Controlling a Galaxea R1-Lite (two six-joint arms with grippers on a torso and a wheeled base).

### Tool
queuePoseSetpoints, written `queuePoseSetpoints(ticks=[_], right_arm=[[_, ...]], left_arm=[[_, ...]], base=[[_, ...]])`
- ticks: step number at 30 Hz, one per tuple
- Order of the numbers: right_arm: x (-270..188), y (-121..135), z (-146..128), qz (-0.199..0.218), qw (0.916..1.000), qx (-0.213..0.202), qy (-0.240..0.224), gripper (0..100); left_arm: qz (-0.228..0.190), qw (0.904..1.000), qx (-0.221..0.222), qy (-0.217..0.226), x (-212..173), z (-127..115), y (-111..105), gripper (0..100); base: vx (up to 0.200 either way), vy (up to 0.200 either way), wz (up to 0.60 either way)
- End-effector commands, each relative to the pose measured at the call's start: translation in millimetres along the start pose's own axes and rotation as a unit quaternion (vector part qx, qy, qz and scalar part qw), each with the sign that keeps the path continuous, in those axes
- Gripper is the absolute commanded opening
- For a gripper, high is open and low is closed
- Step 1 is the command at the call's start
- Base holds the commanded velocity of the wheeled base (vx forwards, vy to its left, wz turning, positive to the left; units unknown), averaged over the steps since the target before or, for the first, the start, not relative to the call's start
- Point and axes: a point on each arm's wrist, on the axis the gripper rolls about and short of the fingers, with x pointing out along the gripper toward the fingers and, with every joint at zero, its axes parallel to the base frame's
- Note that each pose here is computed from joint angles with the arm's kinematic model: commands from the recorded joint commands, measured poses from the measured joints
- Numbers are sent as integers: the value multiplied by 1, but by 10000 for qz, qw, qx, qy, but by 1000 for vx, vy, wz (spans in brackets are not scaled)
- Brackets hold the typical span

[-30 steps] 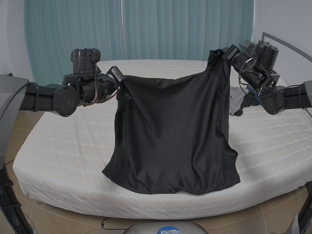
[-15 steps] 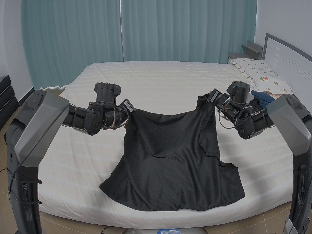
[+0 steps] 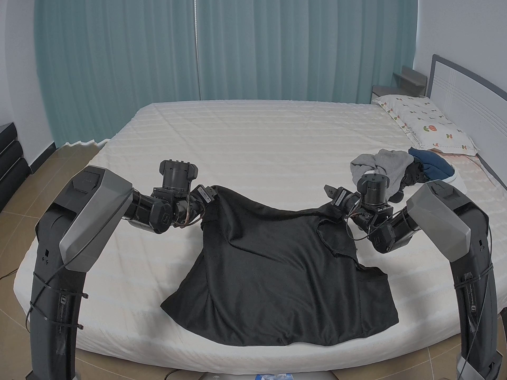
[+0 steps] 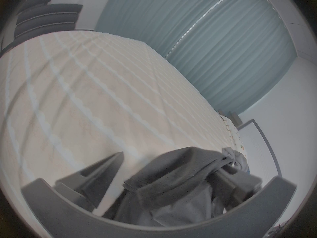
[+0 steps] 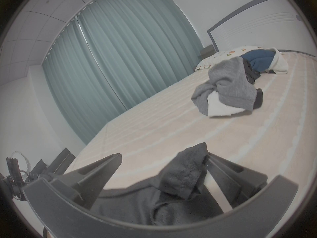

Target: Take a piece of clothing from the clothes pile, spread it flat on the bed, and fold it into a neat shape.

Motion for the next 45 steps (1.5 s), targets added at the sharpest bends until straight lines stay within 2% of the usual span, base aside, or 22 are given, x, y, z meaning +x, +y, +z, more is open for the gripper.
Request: queuePoseSetpoints(ticks=[1, 5, 7, 12, 13, 17, 20, 23, 26, 27, 29, 30, 31, 33, 36, 37, 39, 41, 43, 45], right_arm=[[-8, -22, 11, -224, 9997, 21, 88, 100], [-22, -30, 22, -82, 9996, 49, 276, 100], [-35, -34, 33, 72, 9991, 100, 415, 100], [-41, -39, 46, 150, 9994, 239, 214, 100], [-42, -42, 42, 132, 9991, 310, 241, 100], [-51, -43, 24, 156, 9973, 371, 612, 100], [-53, -38, 17, 156, 9967, 337, 721, 100], [-58, -26, 7, 213, 9951, 242, 934, 100], [-67, -12, 0, 220, 9919, 89, 1245, 100], [-68, -10, -2, 194, 9910, 21, 1322, 100], [-70, -8, -13, 17, 9867, -451, 1563, 100], [-70, -8, -14, -3, 9861, -512, 1581, 100], [-68, -8, -19, -87, 9842, -778, 1591, 100], [-65, -8, -28, -157, 9815, -1039, 1602, 100], [-66, -6, -32, -204, 9775, -1313, 1635, 100], [-68, -3, -36, -160, 9731, -1547, 1698, 100], [-70, -4, -39, -153, 9697, -1710, 1740, 100], [-74, -5, -45, -186, 9618, -2048, 1808, 100], [-75, -6, -46, -187, 9581, -2202, 1823, 100], [-77, -9, -49, -177, 9487, -2537, 1881, 100]], left_arm=[[326, 9986, -107, -409, 15, 14, 17, 100], [448, 9977, -186, -483, 16, 27, 28, 100], [677, 9970, -161, -339, 18, 28, 38, 100], [781, 9957, -197, -460, 20, 45, 49, 100], [795, 9951, -249, -526, 17, 54, 51, 100], [1052, 9930, -331, -421, 11, 63, 63, 100], [1063, 9931, -369, -344, 9, 67, 67, 100], [983, 9940, -475, -71, 3, 67, 71, 100], [917, 9935, -573, 351, -16, 57, 75, 100], [872, 9936, -572, 442, -22, 55, 73, 100], [735, 9925, -608, 771, -45, 49, 73, 100], [730, 9922, -612, 808, -48, 48, 74, 100], [689, 9904, -645, 1014, -61, 44, 77, 100], [676, 9883, -695, 1182, -76, 36, 81, 100], [697, 9869, -828, 1199, -88, 27, 89, 100], [661, 9863, -930, 1194, -97, 16, 94, 100], [600, 9867, -950, 1179, -105, 7, 97, 100], [446, 9883, -948, 1110, -112, -5, 101, 100], [370, 9890, -958, 1067, -113, -9, 101, 100], [346, 9885, -941, 1131, -115, -21, 101, 100]], base=[[0, 0, 0], [0, 0, 0], [0, 0, 0], [0, 0, 0], [0, 0, 0], [0, 0, 0], [0, 0, 0], [0, 0, 0], [0, 0, 0], [0, 0, 0], [0, 0, 0], [0, 0, 0], [0, 0, 0], [0, 0, 0], [0, 0, 0], [0, 0, 0], [0, 0, 0], [0, 0, 0], [0, 0, 0], [0, 0, 0]])
